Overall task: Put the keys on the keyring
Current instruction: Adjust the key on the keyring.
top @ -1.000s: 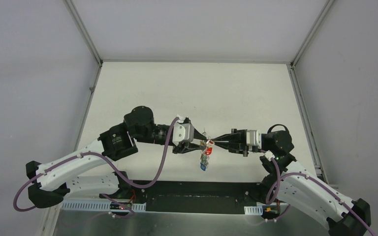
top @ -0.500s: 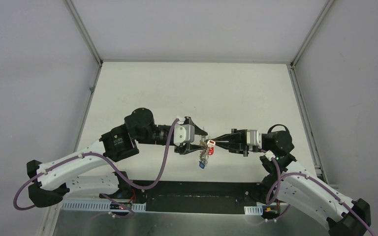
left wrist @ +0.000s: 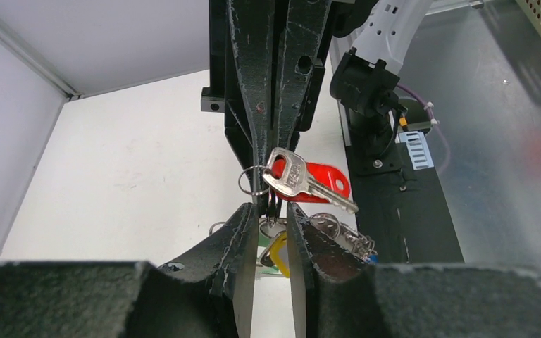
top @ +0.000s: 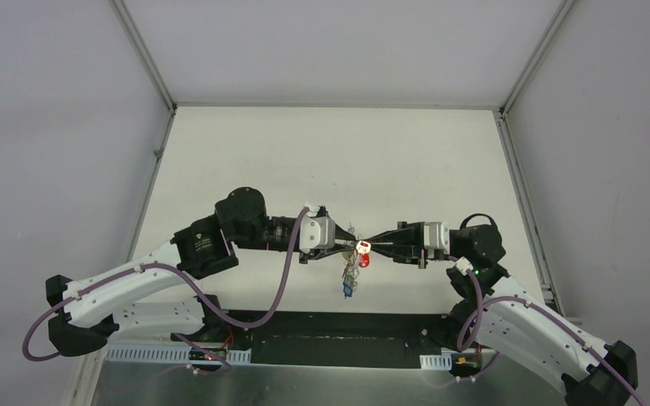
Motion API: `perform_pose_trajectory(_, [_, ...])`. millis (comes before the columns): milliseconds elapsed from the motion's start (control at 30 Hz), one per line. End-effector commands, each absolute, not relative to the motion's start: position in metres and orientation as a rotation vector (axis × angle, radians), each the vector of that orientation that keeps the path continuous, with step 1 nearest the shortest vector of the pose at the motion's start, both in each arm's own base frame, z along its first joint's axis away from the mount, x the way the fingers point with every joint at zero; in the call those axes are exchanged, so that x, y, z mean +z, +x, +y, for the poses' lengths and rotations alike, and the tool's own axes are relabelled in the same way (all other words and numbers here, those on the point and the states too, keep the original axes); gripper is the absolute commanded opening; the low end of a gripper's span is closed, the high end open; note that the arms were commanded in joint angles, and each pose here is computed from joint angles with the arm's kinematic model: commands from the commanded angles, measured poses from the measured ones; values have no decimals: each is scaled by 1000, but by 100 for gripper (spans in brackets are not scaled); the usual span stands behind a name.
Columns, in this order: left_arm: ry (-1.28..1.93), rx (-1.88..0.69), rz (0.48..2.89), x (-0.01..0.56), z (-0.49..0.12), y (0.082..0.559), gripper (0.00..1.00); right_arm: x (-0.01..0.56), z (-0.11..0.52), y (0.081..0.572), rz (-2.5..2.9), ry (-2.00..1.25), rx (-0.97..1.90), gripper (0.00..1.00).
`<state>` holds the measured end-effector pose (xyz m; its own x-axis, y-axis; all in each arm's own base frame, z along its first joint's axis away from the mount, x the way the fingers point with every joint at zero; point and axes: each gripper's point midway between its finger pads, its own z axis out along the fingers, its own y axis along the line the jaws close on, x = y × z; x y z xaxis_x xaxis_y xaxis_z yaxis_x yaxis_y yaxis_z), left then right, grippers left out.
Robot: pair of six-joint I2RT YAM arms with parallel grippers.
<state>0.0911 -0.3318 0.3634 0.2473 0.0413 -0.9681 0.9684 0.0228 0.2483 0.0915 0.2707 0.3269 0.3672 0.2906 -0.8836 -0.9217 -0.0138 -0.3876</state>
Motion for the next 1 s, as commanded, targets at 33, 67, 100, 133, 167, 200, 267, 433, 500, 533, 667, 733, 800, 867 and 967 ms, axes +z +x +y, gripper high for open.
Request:
perform_pose_trajectory(33, [1337, -979, 1015, 373, -337, 88, 26, 366, 265, 83, 549, -1180, 1057, 0])
perform_pose_trajectory(67, [1337, -977, 1014, 373, -338, 88, 26, 366, 265, 83, 549, -1180, 1056, 0])
perform_pose_trajectory(100, [1338, -977, 1012, 374, -339, 88, 26, 366, 265, 83, 548, -1180, 1056, 0])
perform_pose_trajectory(133, [1341, -977, 1010, 374, -339, 87, 25, 365, 265, 83, 549, -1181, 1058, 0])
perform_pose_trajectory(167, [1342, -977, 1010, 374, -340, 87, 25, 365, 266, 83, 551, -1182, 1059, 0])
perform_pose_trajectory(200, [1341, -978, 1010, 375, -341, 87, 22, 365, 266, 83, 551, -1184, 1061, 0])
perform_pose_trajectory(267, [1343, -978, 1007, 375, -342, 86, 14, 364, 267, 83, 552, -1188, 1064, 0])
perform_pose_trajectory(433, [1337, -963, 1023, 375, -341, 89, 0, 363, 267, 83, 554, -1190, 1069, 0])
perform_pose_trajectory(500, [1323, -951, 1048, 374, -338, 92, 0, 363, 267, 83, 555, -1189, 1069, 0])
perform_pose_trajectory(533, [1316, -945, 1059, 373, -336, 93, 0, 363, 266, 82, 556, -1190, 1070, 0])
perform_pose_trajectory(667, [1268, -915, 1113, 376, -330, 100, 0, 362, 266, 86, 608, -1180, 1078, 16])
perform_pose_trajectory(733, [1249, -897, 1140, 377, -327, 104, 0, 363, 265, 91, 667, -1150, 1078, 33])
perform_pose_trajectory(800, [1240, -889, 1146, 379, -324, 105, 0, 358, 265, 97, 723, -1139, 1066, 48])
perform_pose_trajectory(867, [1232, -874, 1158, 382, -320, 107, 0, 353, 262, 106, 788, -1112, 1030, 61])
perform_pose_trajectory(967, [1225, -833, 1199, 383, -313, 112, 0, 343, 255, 115, 869, -1105, 950, 75])
